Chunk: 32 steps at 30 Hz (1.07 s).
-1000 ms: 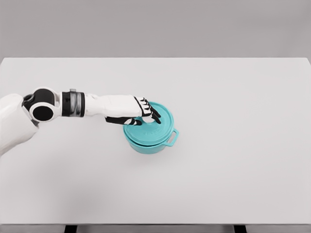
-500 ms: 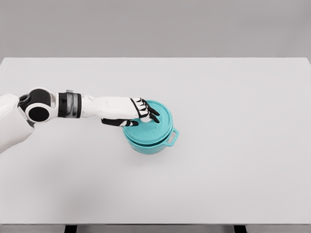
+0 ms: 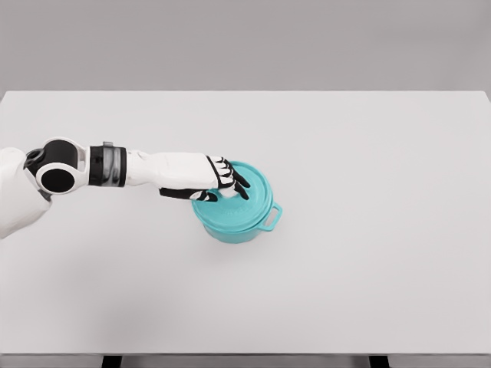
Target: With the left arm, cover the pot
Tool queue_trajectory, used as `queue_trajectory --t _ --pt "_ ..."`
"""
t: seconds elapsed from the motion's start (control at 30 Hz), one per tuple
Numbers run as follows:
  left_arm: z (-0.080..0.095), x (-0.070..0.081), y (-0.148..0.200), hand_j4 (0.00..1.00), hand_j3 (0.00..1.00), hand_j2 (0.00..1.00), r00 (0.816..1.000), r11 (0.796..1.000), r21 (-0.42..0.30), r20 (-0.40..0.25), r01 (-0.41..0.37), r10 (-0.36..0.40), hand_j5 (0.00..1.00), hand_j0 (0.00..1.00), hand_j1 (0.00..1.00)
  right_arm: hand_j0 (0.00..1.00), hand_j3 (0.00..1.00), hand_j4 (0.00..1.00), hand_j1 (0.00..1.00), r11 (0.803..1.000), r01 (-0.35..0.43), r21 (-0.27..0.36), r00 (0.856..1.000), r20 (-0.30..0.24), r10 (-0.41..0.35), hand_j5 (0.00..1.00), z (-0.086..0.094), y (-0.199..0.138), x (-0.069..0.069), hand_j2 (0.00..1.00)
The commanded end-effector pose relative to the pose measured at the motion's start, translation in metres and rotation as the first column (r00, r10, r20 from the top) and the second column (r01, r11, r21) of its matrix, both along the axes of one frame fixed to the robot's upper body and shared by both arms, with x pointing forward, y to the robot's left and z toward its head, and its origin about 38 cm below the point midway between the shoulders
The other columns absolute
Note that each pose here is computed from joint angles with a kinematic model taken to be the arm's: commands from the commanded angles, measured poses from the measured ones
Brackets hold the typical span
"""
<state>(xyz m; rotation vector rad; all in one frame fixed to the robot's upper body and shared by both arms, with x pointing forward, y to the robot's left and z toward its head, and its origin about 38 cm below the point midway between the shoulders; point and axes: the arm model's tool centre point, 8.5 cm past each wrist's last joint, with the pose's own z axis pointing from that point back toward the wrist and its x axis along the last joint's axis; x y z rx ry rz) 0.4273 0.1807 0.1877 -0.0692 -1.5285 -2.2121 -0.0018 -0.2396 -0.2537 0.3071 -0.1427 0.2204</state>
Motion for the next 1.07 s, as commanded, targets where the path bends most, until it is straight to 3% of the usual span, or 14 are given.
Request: queue_trajectory --t 0.0,0.73,0.8,0.83,0.93,0.97,1.03 --pt "0.001 0.000 0.000 0.75 0.75 0.75 1.000 1.000 0.000 0.001 0.000 0.000 0.75 0.75 0.75 1.00 1.00 1.00 1.00 1.000 0.000 0.000 1.000 -0.001 0.000 1.00 0.000 0.000 -0.001 1.00" --pt "0.030 0.009 0.003 0.78 0.78 0.78 1.000 0.995 -0.102 -0.010 -0.022 0.021 0.78 0.78 0.78 1.00 1.00 1.00 1.00 1.000 0.000 0.000 1.000 0.000 0.000 1.00 0.000 0.000 0.000 1.00" --pt "0.054 0.016 0.043 1.00 1.00 1.00 0.995 0.988 -0.121 -0.013 -0.098 0.097 1.00 1.00 1.00 1.00 1.00 1.00 1.00 1.000 0.000 0.000 1.000 -0.001 0.000 1.00 0.000 0.000 -0.001 1.00" --pt "0.075 0.018 0.079 1.00 1.00 1.00 0.985 0.976 -0.139 0.000 -0.168 0.170 1.00 1.00 1.00 1.00 1.00 1.00 1.00 1.000 0.001 0.000 1.000 -0.001 -0.001 1.00 0.000 0.000 -0.001 1.00" --pt "0.099 0.010 0.140 1.00 1.00 1.00 0.958 0.954 -0.112 0.032 -0.279 0.284 1.00 1.00 1.00 1.00 1.00 1.00 1.00 1.000 0.000 0.000 1.000 -0.001 0.000 1.00 0.000 0.000 -0.001 1.00" --pt "0.101 0.002 0.169 1.00 1.00 1.00 0.940 0.939 -0.077 0.033 -0.335 0.339 1.00 1.00 1.00 1.00 1.00 1.00 1.00 1.000 0.000 0.000 1.000 0.000 0.000 1.00 0.000 0.000 0.000 1.00" --pt "0.102 -0.002 0.187 1.00 1.00 1.00 0.926 0.926 -0.055 0.035 -0.374 0.376 1.00 1.00 1.00 1.00 1.00 1.00 1.00 1.000 0.000 0.000 1.000 -0.001 0.000 1.00 0.000 0.000 -0.001 1.00"
